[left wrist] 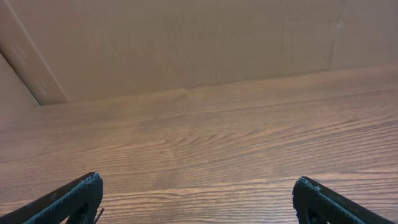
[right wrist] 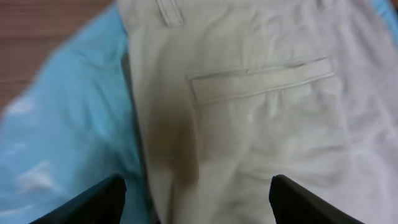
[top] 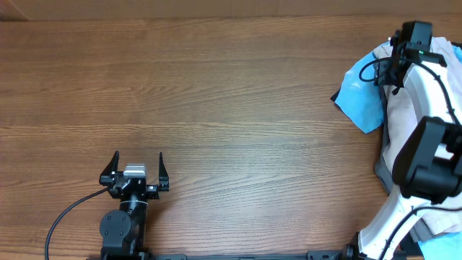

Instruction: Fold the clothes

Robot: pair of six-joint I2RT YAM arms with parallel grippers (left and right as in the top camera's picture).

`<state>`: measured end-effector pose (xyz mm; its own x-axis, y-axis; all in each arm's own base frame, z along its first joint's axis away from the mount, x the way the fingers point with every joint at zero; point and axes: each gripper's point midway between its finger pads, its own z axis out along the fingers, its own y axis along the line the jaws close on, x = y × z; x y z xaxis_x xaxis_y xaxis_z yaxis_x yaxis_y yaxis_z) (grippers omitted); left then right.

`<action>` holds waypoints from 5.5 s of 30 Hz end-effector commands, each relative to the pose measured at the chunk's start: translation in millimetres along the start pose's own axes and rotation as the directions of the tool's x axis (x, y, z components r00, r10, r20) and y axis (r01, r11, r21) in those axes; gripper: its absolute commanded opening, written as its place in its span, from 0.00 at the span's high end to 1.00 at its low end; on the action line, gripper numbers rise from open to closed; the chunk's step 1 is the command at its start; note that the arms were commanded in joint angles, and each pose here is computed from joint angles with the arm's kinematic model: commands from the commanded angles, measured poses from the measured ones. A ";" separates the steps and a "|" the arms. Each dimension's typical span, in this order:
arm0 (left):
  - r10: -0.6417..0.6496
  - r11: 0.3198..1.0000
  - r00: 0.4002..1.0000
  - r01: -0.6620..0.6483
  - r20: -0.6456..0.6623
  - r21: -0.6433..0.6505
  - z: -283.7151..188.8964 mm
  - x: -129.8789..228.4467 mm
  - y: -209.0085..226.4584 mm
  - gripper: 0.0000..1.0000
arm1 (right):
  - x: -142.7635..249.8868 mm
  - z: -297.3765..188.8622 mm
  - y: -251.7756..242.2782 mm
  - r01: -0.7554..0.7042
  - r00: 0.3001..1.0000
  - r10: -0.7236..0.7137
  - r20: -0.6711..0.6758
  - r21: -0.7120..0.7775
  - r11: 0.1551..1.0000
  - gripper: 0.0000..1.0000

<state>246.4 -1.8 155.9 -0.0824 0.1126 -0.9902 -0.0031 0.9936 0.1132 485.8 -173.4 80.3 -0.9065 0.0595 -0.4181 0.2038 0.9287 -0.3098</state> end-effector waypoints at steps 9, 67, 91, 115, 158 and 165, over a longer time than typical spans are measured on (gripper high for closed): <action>0.015 1.000 1.000 -0.015 0.010 -0.007 -0.3 -1.2 0.7 0.00 | -4.8 13.0 7.4 0.031 0.999 -0.030 0.014 -0.035 0.999 0.28; 0.015 1.000 1.000 -0.015 0.010 -0.007 -0.3 -1.2 0.7 0.00 | -41.3 -136.6 56.3 0.007 0.988 0.055 0.144 -0.397 0.918 0.96; 0.015 1.000 1.000 -0.015 0.010 -0.007 -0.3 -1.2 0.7 0.00 | 158.4 -276.5 446.4 0.310 0.887 -0.460 0.045 -0.796 0.520 0.94; 0.015 1.000 1.000 -0.015 0.010 -0.007 -0.3 -1.2 0.7 0.00 | 153.3 -245.2 334.5 0.149 0.878 -0.402 -0.259 -0.650 0.745 0.00; 0.041 0.999 0.999 -0.041 0.015 -0.017 -0.4 -2.9 2.4 0.00 | 36.4 -137.1 186.9 -0.129 0.980 0.063 -0.190 -0.357 0.925 0.00; 0.070 0.997 0.997 -0.070 0.014 0.010 -0.4 -2.0 -2.4 0.00 | 36.4 -137.1 186.9 -0.129 0.980 0.063 -0.190 -0.357 0.925 0.00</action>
<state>246.7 -1.4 158.9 -0.0709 0.1498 -0.9862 -0.0044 0.9886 0.1505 438.5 53.9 109.7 -0.9559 0.1828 -0.2298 0.1721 0.9829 0.0657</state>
